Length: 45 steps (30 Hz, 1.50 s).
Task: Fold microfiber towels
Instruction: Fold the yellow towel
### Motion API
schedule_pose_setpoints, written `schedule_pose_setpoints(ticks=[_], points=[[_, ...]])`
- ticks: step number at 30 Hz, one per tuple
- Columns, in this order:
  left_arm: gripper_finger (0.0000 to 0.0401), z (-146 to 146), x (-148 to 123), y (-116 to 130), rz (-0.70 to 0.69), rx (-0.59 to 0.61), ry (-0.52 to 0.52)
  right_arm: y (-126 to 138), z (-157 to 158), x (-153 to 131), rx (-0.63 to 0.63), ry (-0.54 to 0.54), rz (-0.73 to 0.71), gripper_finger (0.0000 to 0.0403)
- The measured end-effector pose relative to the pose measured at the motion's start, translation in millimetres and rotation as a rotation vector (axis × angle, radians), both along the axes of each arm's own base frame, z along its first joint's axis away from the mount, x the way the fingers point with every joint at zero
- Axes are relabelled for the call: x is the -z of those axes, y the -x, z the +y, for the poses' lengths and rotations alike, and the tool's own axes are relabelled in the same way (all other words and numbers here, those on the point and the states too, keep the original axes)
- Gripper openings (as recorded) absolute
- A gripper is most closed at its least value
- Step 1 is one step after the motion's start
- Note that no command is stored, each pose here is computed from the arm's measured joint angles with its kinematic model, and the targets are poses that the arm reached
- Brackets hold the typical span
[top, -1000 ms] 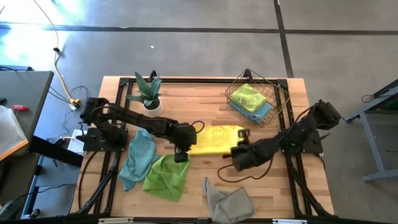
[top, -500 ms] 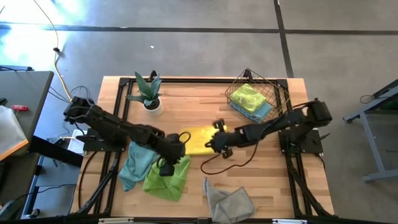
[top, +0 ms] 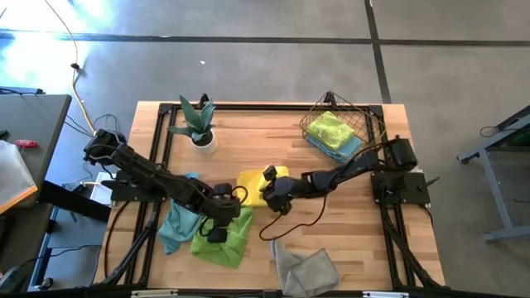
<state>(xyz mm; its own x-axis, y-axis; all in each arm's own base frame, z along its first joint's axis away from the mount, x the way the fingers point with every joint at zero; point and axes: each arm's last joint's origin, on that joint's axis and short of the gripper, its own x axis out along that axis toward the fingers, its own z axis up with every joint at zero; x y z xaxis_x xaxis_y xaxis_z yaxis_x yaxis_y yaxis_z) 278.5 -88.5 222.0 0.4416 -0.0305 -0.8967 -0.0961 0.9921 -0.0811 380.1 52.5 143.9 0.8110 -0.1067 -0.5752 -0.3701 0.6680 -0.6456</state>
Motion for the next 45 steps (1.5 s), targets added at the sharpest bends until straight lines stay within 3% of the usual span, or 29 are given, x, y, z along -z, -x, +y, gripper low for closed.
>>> schedule_pose_setpoints(ticks=[9, 14, 18, 21, 35, 39, 45], points=[[0.0062, -0.1, 0.1, 0.7, 0.001, -0.011, -0.012, -38.6, 0.3, -5.0, 0.032, 0.003, -0.066, 0.0000], [0.0062, 0.1, 0.7, 2.0, 0.015, -0.013, -0.015, -46.5, -1.8, -15.2, 0.040, 0.005, -0.099, 0.0000], [0.0062, 0.6, 1.5, 3.6, 0.034, -0.013, -0.021, -50.7, 0.0, -24.0, -0.011, 0.029, -0.119, 0.0000], [0.0062, 1.2, 2.6, 6.2, 0.062, -0.032, -0.021, -54.3, -0.2, -26.1, -0.063, -0.017, -0.140, 0.0000], [0.0062, -5.1, -5.0, 15.5, 0.051, -0.042, -0.030, -68.9, -30.2, 4.6, 0.004, -0.027, -0.195, 0.0000], [0.0062, -3.9, -8.3, 17.0, 0.036, -0.061, -0.037, -68.7, -27.9, 3.8, 0.101, 0.045, -0.211, 0.0000], [0.0062, -3.6, -8.6, 17.2, 0.034, -0.054, -0.046, -64.1, -5.3, -0.4, 0.243, 0.367, -0.193, 0.0000]])
